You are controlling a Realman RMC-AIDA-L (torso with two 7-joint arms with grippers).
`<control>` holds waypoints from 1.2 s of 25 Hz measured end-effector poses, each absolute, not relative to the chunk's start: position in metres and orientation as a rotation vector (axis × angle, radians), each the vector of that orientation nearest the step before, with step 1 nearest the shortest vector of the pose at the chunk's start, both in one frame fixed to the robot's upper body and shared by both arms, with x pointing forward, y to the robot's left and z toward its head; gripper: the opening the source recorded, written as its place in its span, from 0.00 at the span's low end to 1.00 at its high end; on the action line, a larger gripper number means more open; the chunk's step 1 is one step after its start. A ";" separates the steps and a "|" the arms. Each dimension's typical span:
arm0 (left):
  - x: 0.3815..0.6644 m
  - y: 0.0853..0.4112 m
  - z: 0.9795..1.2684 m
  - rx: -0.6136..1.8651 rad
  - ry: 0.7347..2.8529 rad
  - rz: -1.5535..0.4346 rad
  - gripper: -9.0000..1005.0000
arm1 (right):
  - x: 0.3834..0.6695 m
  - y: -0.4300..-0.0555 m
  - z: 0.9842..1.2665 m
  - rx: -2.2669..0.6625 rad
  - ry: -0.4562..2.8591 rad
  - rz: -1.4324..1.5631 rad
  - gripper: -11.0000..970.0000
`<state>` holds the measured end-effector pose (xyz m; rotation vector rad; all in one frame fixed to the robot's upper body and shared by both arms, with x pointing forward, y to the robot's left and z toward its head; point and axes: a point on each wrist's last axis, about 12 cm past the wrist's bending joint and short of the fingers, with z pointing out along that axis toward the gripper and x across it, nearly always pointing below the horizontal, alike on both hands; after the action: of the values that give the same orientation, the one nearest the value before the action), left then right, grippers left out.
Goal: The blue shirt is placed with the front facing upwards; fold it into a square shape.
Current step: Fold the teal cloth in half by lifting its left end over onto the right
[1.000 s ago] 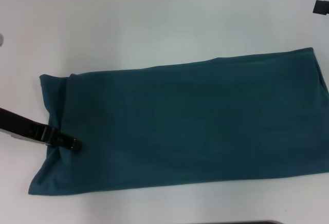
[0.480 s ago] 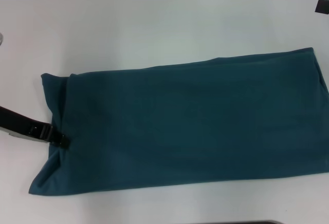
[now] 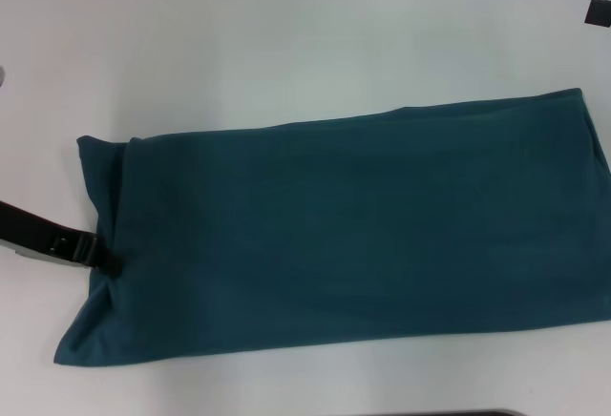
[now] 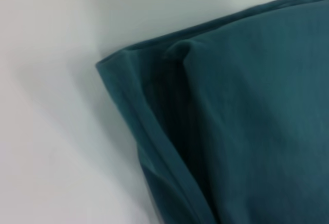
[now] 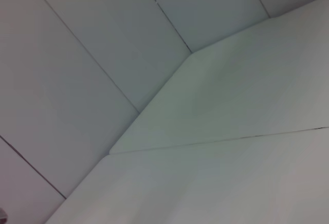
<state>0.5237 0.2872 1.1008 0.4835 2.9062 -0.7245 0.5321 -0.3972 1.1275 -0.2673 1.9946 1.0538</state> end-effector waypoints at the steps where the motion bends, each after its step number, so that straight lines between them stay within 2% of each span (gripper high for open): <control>1: 0.524 0.287 1.101 0.483 2.906 -0.724 0.01 | 0.532 -0.397 1.127 -0.266 1.994 1.054 0.74; 16: 0.525 0.313 1.105 0.413 2.908 -0.658 0.01 | 0.531 -0.395 1.125 -0.259 1.993 1.064 0.74; 30: 0.521 0.368 1.111 0.235 2.889 -0.632 0.01 | 0.535 -0.389 1.124 -0.266 1.992 1.077 0.74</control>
<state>0.5209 0.3675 1.1112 0.2345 2.8886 -0.6317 0.5348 -0.3887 1.1240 -0.2660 1.9916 1.0773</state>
